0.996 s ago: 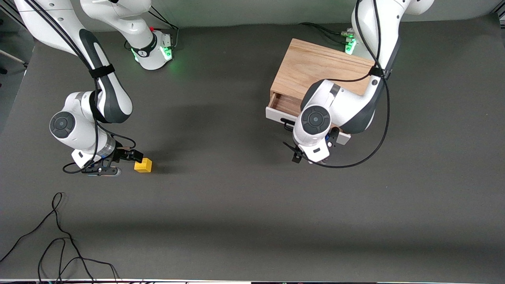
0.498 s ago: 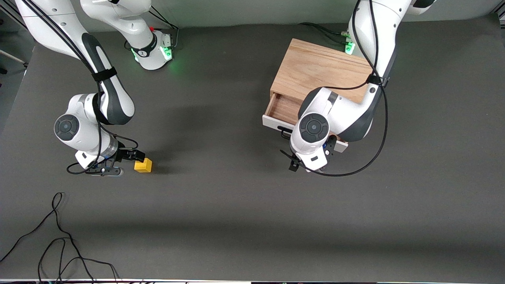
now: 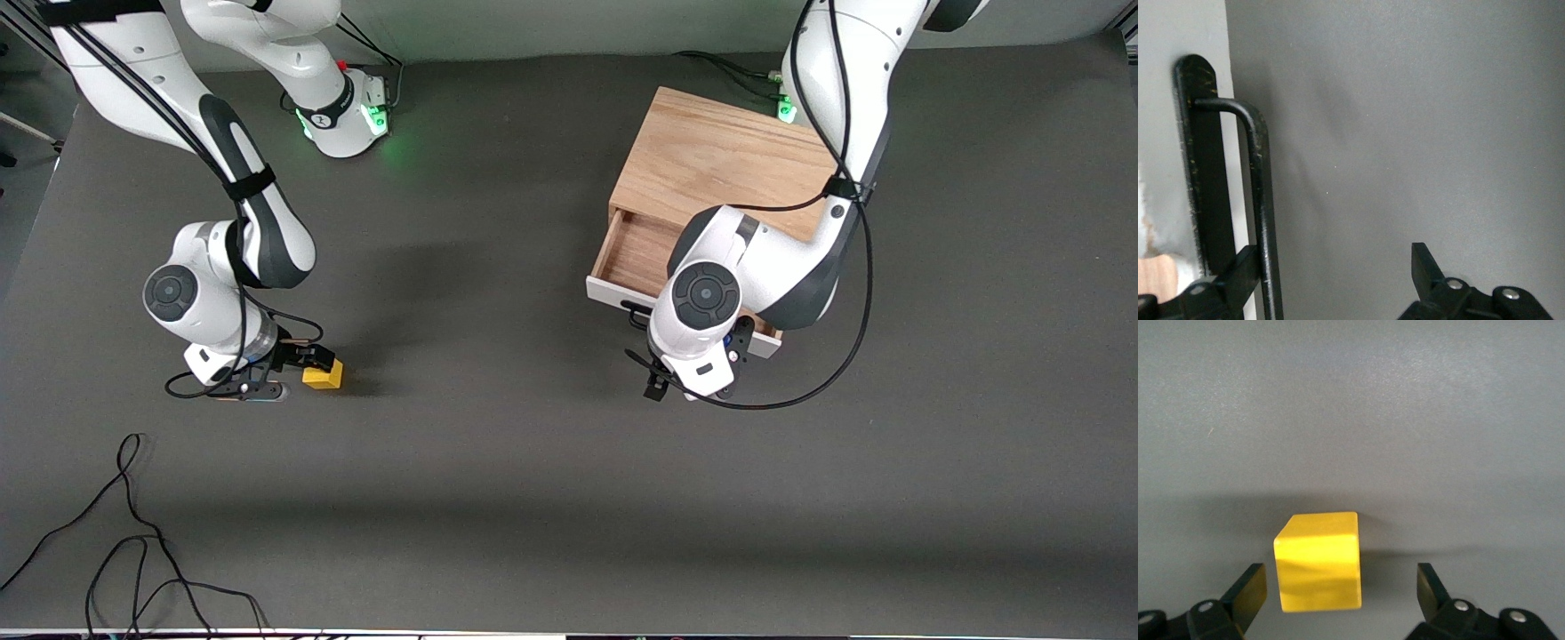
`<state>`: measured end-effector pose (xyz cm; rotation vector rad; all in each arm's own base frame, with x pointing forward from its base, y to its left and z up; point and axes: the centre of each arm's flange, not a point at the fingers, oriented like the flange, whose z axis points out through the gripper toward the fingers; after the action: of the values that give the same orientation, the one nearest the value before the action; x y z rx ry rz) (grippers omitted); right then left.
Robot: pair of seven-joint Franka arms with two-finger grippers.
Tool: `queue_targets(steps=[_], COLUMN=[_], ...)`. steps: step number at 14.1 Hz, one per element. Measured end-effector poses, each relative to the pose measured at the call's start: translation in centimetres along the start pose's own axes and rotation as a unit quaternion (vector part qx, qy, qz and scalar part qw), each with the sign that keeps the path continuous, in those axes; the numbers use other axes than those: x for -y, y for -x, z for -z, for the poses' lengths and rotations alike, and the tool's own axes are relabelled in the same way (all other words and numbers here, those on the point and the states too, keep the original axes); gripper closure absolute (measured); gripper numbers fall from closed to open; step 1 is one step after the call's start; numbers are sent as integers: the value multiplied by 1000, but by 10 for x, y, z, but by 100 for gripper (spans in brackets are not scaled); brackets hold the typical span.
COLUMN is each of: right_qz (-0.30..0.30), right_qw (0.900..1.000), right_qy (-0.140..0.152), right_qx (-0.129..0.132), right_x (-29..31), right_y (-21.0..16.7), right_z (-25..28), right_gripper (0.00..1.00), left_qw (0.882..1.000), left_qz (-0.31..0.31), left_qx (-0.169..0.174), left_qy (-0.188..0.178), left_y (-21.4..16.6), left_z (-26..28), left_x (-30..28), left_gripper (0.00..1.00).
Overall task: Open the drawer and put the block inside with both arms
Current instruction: 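Pull the drawer open with the left gripper while the right gripper grasps the cube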
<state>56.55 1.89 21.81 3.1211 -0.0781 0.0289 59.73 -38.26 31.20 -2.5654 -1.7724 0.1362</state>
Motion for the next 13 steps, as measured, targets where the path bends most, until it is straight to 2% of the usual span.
queue_targets(steps=[5,7,9,12,13], right_qz=[-7,-4,-3,-1,2], right_qw=[1000,1000,1000,1000,1000], right_qy=[-8,-9,-9,-9,-9], right_qx=[3,3,3,3,3], right_x=[7,13,14,13,13], right_y=[2,3,3,3,3], right_z=[-13,-13,-14,-14,-14], right_gripper=[0,4,15,21,28], left_qw=[1000,1000,1000,1000,1000], left_qz=[0,0,0,0,0], left_qx=[0,0,0,1,3], left_qy=[-2,-1,0,7,18], left_y=[0,0,0,0,1], left_z=[-4,-5,-5,-3,-1], left_x=[-1,-2,-2,-4,-7], left_gripper=[0,0,0,0,0])
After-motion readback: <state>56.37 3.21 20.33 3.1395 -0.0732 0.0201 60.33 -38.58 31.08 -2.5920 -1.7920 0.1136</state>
